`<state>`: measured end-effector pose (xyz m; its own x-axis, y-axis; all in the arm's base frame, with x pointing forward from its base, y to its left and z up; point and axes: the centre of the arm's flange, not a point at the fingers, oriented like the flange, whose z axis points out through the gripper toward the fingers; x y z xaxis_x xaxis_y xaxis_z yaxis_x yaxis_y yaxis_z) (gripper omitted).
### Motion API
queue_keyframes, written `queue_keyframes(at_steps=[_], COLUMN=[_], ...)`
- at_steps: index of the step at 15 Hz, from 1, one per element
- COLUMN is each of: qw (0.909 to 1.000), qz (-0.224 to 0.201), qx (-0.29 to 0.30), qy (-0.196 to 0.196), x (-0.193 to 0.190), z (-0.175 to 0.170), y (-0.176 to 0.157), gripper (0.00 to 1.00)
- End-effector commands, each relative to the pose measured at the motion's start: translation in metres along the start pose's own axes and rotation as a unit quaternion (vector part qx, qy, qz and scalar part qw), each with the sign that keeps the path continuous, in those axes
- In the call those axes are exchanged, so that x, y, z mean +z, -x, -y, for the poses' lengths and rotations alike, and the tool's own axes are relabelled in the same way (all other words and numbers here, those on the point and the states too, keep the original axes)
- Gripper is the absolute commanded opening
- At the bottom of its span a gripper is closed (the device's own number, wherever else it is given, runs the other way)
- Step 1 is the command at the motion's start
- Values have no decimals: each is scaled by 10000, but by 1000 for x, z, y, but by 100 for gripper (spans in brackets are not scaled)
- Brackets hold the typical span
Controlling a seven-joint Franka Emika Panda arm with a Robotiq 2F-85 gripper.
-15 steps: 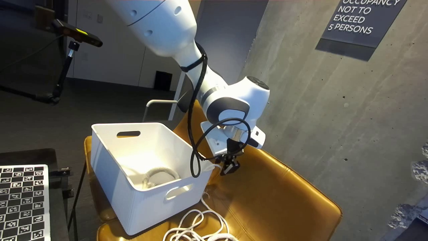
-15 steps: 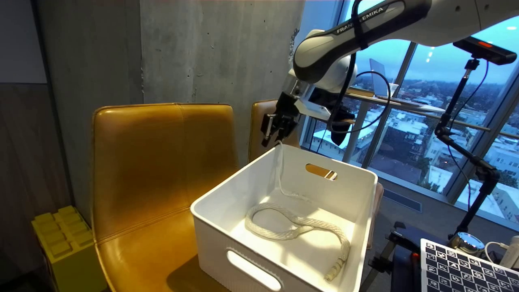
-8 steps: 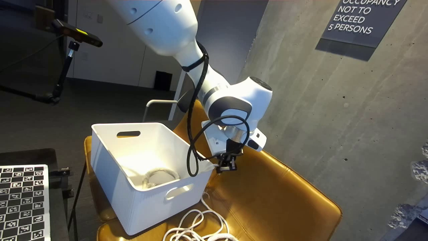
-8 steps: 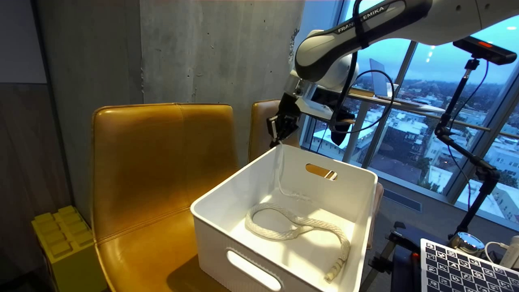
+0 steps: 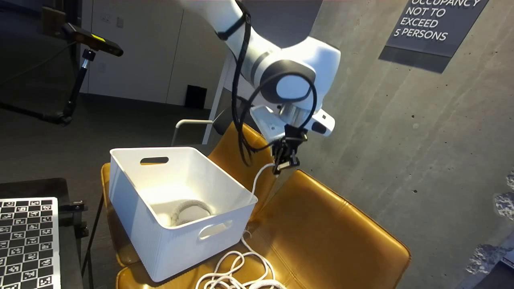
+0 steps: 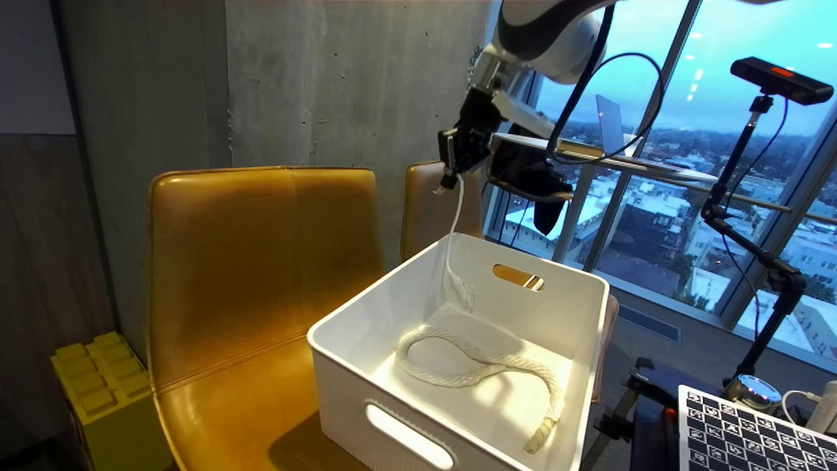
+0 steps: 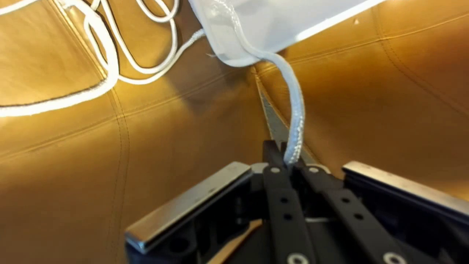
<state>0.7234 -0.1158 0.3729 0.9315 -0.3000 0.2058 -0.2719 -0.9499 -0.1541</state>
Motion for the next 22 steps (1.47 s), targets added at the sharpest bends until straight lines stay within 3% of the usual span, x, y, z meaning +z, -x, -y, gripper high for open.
queue_keyframes(at_steps=[1,6,10,12,15,18,22], qw=[9981,9888,9808,9780,9773,9763,9718], qz=[-240,-596,-636,-494,-193,-30,-222], qx=[-564,-1371,-1841,-2026,-2109,-2162,-2346], qy=[22,5,-51,-29,83,60,-99], x=[-80,-173,-224,-225,-197,-173,-157], z=[44,112,160,166,145,117,94], y=[36,86,154,187,217,222,219], gripper=[1,1,1,1,1,1,1])
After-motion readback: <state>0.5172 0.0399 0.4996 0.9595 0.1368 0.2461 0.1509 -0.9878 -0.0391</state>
